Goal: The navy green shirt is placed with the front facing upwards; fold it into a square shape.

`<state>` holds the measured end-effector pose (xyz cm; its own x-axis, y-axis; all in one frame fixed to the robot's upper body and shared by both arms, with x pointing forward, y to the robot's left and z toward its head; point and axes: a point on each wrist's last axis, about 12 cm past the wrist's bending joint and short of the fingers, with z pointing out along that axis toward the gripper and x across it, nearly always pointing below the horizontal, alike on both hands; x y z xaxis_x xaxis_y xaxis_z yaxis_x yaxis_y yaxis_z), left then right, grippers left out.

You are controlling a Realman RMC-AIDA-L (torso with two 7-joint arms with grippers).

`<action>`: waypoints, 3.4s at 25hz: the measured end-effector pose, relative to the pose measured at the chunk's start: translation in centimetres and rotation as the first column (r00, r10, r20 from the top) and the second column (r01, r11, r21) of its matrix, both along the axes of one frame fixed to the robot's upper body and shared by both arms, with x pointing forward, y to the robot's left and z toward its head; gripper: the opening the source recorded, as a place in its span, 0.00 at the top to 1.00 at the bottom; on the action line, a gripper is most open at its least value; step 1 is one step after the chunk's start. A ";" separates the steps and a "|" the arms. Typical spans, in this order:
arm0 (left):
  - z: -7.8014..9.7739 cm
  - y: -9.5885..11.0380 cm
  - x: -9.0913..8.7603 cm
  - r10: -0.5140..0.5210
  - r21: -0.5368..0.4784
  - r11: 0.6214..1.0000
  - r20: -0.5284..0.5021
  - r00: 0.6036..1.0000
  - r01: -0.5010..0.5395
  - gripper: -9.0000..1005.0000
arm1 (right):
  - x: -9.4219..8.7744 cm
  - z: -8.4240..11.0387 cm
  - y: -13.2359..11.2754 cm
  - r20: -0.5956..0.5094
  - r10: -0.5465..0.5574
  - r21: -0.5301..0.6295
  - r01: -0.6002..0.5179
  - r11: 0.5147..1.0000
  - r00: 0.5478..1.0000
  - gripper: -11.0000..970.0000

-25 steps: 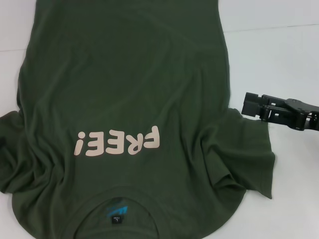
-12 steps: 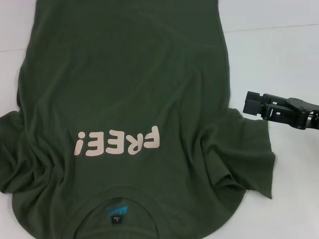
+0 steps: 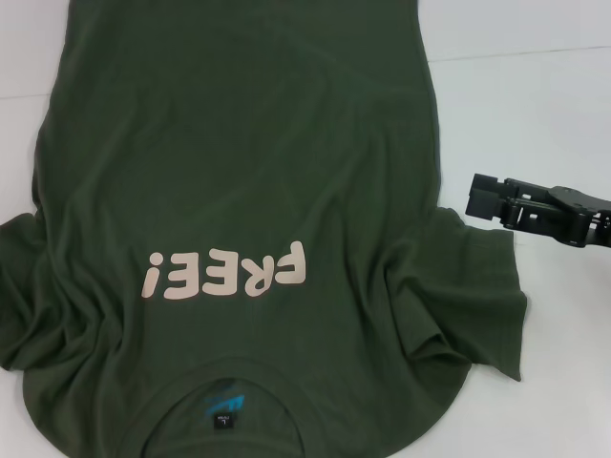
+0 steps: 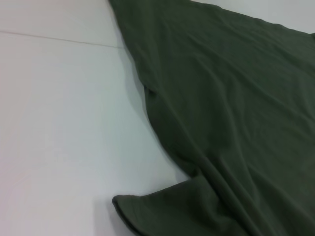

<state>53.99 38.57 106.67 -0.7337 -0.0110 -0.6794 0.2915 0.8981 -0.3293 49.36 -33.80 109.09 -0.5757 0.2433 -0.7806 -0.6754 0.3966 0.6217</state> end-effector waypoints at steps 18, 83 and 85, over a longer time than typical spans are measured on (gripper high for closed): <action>1.6 -2.1 0.3 -0.103 -0.148 0.983 0.051 0.993 0.109 0.99 | 0.0 -0.1 0.0 0.006 -0.009 0.003 0.009 1.000 1.000 0.03; 1.4 -12.1 1.7 -0.321 -0.308 0.882 0.159 0.934 0.356 0.20 | -0.2 -0.1 0.0 0.012 -0.009 0.000 0.009 1.000 1.000 0.03; 1.4 -12.1 1.8 -0.320 -0.307 0.882 0.164 0.933 0.356 0.17 | -0.2 -0.1 0.0 0.013 -0.010 -0.001 0.010 1.000 1.000 0.03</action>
<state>55.76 26.49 108.11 -0.6567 -0.0098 -0.7541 0.6076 0.5854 -0.5367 49.19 -33.84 108.96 -0.5635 0.2480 -0.7880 -0.6793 0.4038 0.6128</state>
